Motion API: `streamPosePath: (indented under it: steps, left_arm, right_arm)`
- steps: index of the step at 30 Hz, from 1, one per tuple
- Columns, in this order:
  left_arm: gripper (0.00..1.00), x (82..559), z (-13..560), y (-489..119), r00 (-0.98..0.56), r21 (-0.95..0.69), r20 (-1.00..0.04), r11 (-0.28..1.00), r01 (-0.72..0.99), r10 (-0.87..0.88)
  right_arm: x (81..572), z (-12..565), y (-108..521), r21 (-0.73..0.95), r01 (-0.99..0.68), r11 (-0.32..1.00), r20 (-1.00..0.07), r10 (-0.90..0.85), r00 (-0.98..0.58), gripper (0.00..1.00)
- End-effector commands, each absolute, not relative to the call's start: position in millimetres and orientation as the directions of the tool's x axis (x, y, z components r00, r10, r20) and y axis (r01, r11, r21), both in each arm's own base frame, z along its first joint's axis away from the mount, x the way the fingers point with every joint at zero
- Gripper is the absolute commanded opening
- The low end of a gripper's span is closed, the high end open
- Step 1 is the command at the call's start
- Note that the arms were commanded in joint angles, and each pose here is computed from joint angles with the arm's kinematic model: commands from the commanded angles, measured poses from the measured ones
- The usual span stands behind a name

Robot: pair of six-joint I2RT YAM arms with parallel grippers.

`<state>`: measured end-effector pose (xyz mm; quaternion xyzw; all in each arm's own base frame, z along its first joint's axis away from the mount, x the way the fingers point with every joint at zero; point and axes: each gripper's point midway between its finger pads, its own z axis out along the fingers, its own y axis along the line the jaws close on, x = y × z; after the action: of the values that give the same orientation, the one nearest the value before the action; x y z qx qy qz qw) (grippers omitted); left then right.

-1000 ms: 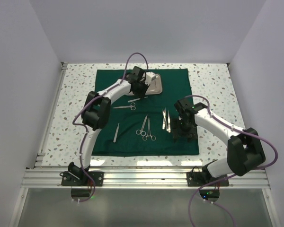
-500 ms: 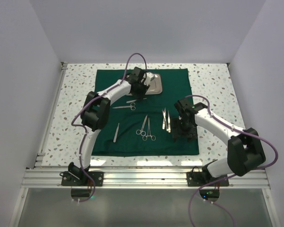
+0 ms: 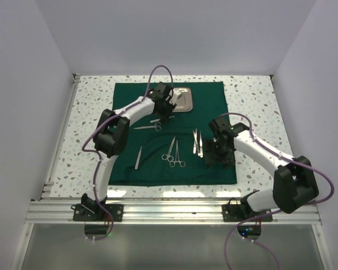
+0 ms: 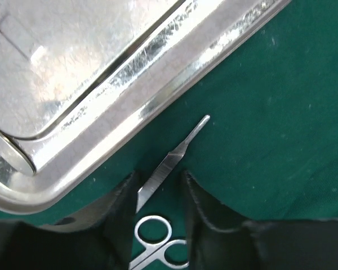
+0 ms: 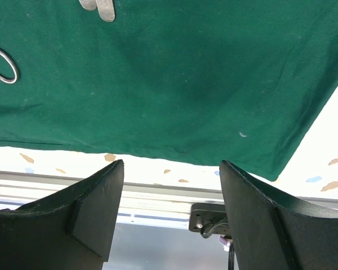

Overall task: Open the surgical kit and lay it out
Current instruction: Pick up the medical item from the surgical kit.

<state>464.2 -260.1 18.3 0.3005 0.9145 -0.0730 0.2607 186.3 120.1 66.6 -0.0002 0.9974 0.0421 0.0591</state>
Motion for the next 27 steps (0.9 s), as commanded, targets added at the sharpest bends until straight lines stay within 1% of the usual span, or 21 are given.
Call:
streamPosePath:
  steps: [1, 2, 3, 6, 8, 9, 11, 14, 20, 21, 23, 24, 27]
  left_arm:
    - [0.36, 431, -56, -227, -0.768, 0.037, -0.288, 0.808, 0.588, 0.572]
    - [0.31, 432, -61, -224, -0.773, 0.036, -0.281, 0.811, 0.583, 0.568]
    - [0.19, 429, -70, -220, -0.782, 0.033, -0.259, 0.815, 0.579, 0.566]
    - [0.08, 433, -78, -214, -0.799, 0.008, -0.246, 0.826, 0.564, 0.549]
    - [0.06, 436, -80, -210, -0.807, -0.001, -0.245, 0.832, 0.555, 0.538]
    - [0.03, 435, -81, -209, -0.808, -0.006, -0.242, 0.832, 0.554, 0.537]
    - [0.00, 434, -81, -209, -0.810, -0.011, -0.241, 0.833, 0.553, 0.534]
    - [0.00, 438, -69, -212, -0.814, -0.011, -0.265, 0.842, 0.539, 0.517]
    - [0.00, 465, 1, -210, -0.815, 0.076, -0.362, 0.886, 0.457, 0.452]
    - [0.00, 470, 22, -208, -0.805, 0.096, -0.397, 0.892, 0.442, 0.441]
    - [0.00, 474, 43, -211, -0.807, 0.085, -0.441, 0.914, 0.397, 0.392]
    - [0.00, 477, 64, -213, -0.790, 0.081, -0.485, 0.919, 0.386, 0.375]
    - [0.00, 475, 85, -214, -0.772, 0.060, -0.533, 0.926, 0.373, 0.346]
  right_arm:
    - [182, 71, 122, 0.114, 0.005, 0.993, -0.123, 0.019, -0.992, 0.72]
    - [181, 71, 122, 0.113, 0.005, 0.994, -0.122, 0.019, -0.992, 0.72]
    - [180, 71, 122, 0.115, 0.008, 0.993, -0.117, 0.021, -0.993, 0.72]
    - [178, 72, 121, 0.114, 0.012, 0.993, -0.117, 0.026, -0.993, 0.72]
    - [177, 71, 121, 0.111, 0.012, 0.994, -0.112, 0.024, -0.993, 0.72]
    - [177, 71, 121, 0.112, 0.015, 0.994, -0.110, 0.027, -0.994, 0.72]
    - [175, 70, 120, 0.111, 0.016, 0.994, -0.107, 0.028, -0.994, 0.72]
    - [175, 70, 120, 0.113, 0.016, 0.993, -0.107, 0.028, -0.994, 0.72]
    - [175, 69, 124, 0.134, 0.016, 0.991, -0.110, 0.031, -0.993, 0.72]
    - [176, 69, 125, 0.141, 0.017, 0.990, -0.113, 0.033, -0.993, 0.72]
    - [177, 68, 127, 0.147, 0.015, 0.989, -0.114, 0.033, -0.993, 0.72]
    - [177, 68, 128, 0.156, 0.017, 0.988, -0.116, 0.035, -0.993, 0.72]
    - [179, 69, 132, 0.175, 0.015, 0.984, -0.125, 0.037, -0.992, 0.71]
